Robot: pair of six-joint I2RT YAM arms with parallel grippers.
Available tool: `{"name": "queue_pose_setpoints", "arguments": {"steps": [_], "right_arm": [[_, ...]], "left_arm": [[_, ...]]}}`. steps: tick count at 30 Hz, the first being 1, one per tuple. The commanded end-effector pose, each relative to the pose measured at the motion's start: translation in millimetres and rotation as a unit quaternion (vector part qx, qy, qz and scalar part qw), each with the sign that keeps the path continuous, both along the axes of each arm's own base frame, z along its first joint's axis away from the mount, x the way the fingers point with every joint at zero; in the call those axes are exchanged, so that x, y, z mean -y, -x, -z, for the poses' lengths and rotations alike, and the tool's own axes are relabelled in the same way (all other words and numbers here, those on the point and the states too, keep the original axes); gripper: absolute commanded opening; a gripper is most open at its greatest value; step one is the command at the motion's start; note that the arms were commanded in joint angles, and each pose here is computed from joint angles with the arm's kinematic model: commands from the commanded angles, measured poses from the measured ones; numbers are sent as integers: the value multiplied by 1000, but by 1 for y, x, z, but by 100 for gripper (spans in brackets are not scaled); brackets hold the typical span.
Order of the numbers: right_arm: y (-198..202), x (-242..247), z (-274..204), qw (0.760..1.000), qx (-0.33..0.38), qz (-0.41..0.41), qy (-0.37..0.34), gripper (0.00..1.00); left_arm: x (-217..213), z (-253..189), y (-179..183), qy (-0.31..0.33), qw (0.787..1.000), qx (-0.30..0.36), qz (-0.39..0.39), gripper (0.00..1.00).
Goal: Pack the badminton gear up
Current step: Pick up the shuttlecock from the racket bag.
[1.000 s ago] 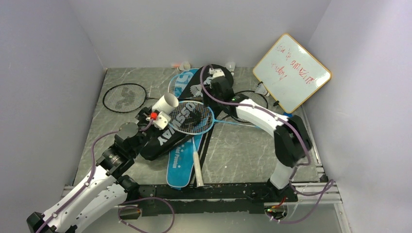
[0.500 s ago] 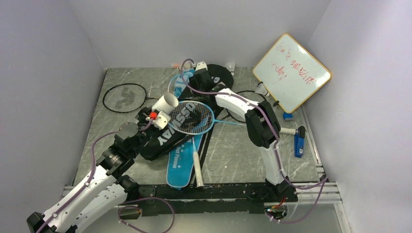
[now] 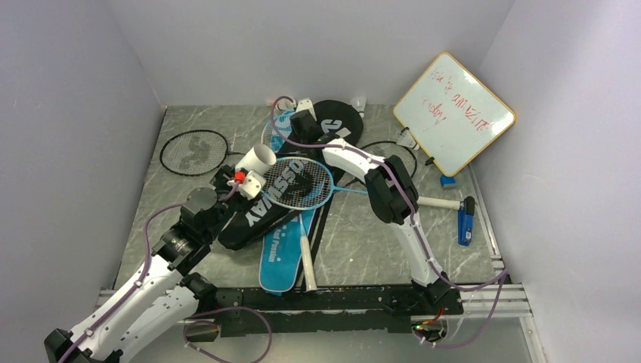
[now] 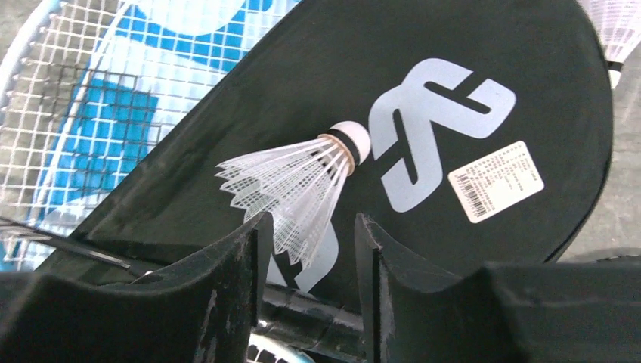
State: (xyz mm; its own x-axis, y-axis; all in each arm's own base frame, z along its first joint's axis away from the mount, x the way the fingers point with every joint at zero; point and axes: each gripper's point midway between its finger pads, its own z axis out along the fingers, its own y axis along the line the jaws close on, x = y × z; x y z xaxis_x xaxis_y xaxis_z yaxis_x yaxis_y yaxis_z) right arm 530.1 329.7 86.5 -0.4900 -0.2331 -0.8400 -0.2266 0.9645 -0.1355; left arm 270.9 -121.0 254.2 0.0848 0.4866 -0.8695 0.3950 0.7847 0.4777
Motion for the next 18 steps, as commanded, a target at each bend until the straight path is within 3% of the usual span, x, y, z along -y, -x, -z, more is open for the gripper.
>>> {"name": "queue_pose_setpoints", "arguments": {"steps": [1, 7, 10, 18], "right_arm": [[-18, 6, -29, 998, 53, 37, 12, 46], [-22, 8, -33, 996, 67, 50, 20, 31], [-23, 4, -41, 996, 70, 49, 7, 0], [-4, 10, -108, 993, 91, 39, -58, 0]], "left_arm": [[1, -20, -3, 18, 999, 32, 2, 55], [0, -18, -4, 17, 999, 30, 0, 55], [1, -18, -4, 17, 999, 28, 3, 55], [2, -18, -3, 17, 999, 30, 8, 55]]}}
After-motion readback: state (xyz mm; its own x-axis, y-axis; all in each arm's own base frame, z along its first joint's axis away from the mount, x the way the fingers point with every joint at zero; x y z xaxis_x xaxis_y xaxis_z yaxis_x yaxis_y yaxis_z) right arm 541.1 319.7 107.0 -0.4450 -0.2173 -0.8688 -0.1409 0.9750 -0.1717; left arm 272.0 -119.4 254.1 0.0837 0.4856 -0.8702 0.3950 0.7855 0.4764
